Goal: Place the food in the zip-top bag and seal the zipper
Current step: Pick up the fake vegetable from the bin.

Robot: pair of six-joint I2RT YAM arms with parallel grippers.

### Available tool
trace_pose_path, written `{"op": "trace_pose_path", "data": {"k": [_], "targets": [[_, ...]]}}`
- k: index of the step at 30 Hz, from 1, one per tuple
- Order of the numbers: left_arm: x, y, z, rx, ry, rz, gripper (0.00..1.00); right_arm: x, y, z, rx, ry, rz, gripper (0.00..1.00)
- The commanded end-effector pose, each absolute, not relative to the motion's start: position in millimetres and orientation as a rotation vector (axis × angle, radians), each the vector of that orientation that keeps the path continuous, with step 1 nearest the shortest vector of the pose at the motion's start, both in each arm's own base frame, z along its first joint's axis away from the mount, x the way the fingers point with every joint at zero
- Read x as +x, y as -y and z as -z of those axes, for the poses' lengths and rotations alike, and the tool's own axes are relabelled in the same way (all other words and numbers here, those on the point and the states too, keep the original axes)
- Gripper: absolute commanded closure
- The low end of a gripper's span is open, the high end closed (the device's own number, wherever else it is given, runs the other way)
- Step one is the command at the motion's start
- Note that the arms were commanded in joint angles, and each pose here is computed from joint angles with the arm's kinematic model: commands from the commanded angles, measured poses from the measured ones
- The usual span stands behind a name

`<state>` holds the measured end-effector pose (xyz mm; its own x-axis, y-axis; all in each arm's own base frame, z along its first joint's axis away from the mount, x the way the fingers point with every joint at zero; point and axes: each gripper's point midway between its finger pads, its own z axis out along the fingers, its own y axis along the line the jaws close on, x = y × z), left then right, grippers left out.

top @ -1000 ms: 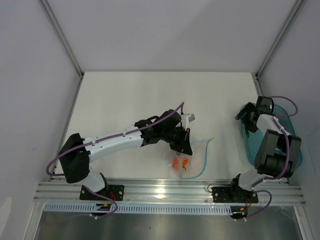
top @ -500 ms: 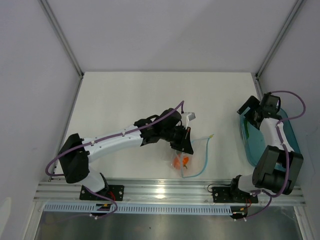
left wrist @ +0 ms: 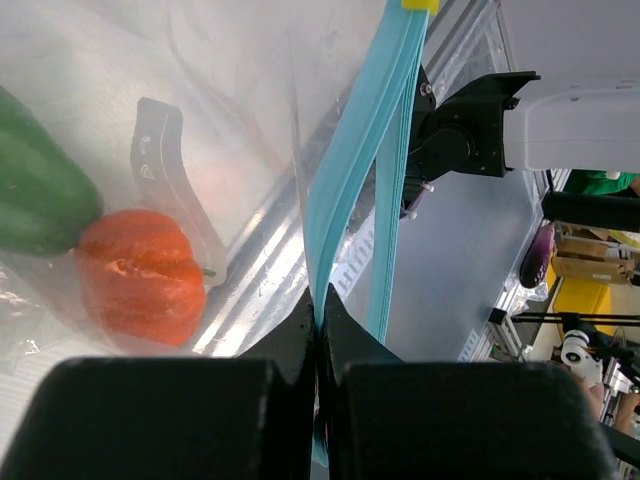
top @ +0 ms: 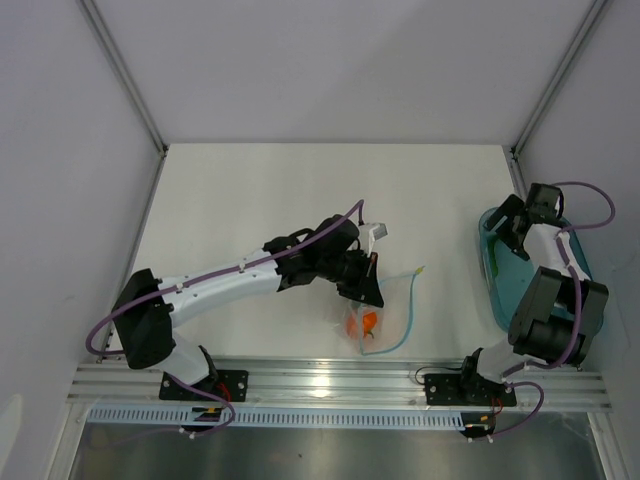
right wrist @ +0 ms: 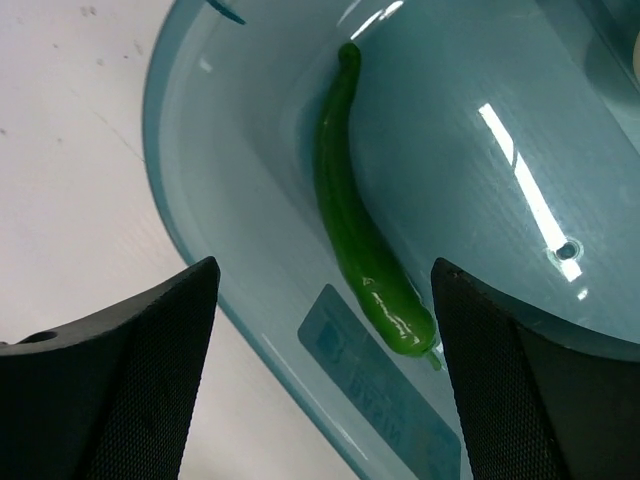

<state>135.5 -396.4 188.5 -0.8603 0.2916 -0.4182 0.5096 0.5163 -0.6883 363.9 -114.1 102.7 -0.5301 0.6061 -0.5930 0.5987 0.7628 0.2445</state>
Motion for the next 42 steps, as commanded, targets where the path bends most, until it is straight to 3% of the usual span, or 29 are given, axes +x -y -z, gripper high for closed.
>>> {"op": "trace_pose_path", "data": {"k": [1, 33, 36, 40, 42], "targets": [[137.6, 394.7, -199.4, 0.687, -2.473, 1.285, 0.99, 369.5, 126.2, -101.3, 0.888, -2.281, 0.038, 0.13], [131.9, 407.7, -200.0, 0.699, -2.465, 1.402, 0.99, 336.0, 121.5, -14.8, 1.004, -2.465, 0.052, 0.23], [131.1, 406.7, -200.4, 0.704, -2.460, 1.405, 0.99, 336.9, 121.4, -15.3, 1.004, -2.458, 0.030, 0.32], [131.1, 405.8, -200.3, 0.705, -2.455, 1.401, 1.00, 336.8, 120.5, -11.7, 1.007, -2.462, 0.013, 0.56], [130.6, 405.4, -199.9, 0.708, -2.454, 1.402, 0.99, 339.1, 115.8, -12.1, 0.999, -2.462, -0.026, 0.60]]}}
